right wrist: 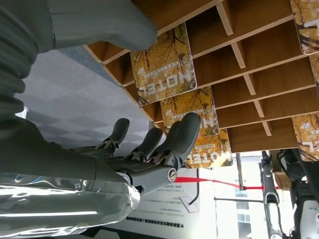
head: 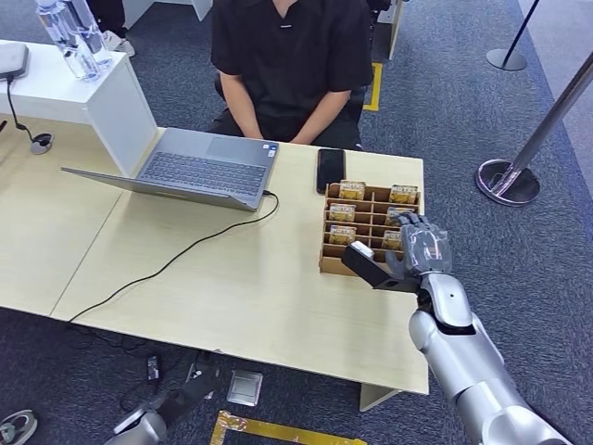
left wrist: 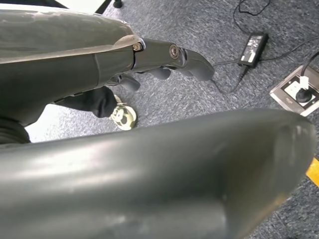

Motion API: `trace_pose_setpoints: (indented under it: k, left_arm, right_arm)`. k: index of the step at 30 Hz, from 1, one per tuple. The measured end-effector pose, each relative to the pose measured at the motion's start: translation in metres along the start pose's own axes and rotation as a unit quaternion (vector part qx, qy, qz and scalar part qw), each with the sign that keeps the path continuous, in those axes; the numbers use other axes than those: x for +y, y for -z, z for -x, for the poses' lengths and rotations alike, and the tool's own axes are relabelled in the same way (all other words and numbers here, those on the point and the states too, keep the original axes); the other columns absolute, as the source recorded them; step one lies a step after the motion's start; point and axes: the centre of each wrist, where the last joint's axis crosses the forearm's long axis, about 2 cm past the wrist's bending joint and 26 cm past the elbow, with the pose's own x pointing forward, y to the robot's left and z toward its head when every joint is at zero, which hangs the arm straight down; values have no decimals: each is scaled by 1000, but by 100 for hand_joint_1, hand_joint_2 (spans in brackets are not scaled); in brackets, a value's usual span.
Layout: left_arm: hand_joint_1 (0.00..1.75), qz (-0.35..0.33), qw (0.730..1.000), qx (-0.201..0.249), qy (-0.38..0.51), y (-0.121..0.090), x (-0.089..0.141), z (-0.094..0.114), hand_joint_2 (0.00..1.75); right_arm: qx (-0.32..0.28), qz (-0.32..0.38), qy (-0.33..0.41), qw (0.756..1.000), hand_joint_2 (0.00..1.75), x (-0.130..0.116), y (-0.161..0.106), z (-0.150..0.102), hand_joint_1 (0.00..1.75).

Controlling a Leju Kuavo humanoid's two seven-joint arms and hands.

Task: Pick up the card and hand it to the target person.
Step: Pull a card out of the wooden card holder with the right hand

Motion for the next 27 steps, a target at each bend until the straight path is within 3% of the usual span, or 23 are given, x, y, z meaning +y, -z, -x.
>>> trace_pose_setpoints:
  k: [20, 27]
  left_arm:
    - [0, 1, 1000, -1, 3, 0, -2, -2, 0]
    - [0, 2, 1000, -1, 3, 0, -2, -2, 0]
  right_arm:
    - [11, -21, -20, 1000, 175, 2, 0, 0, 44]
    - [12, -28, -32, 999, 175, 3, -1, -1, 50]
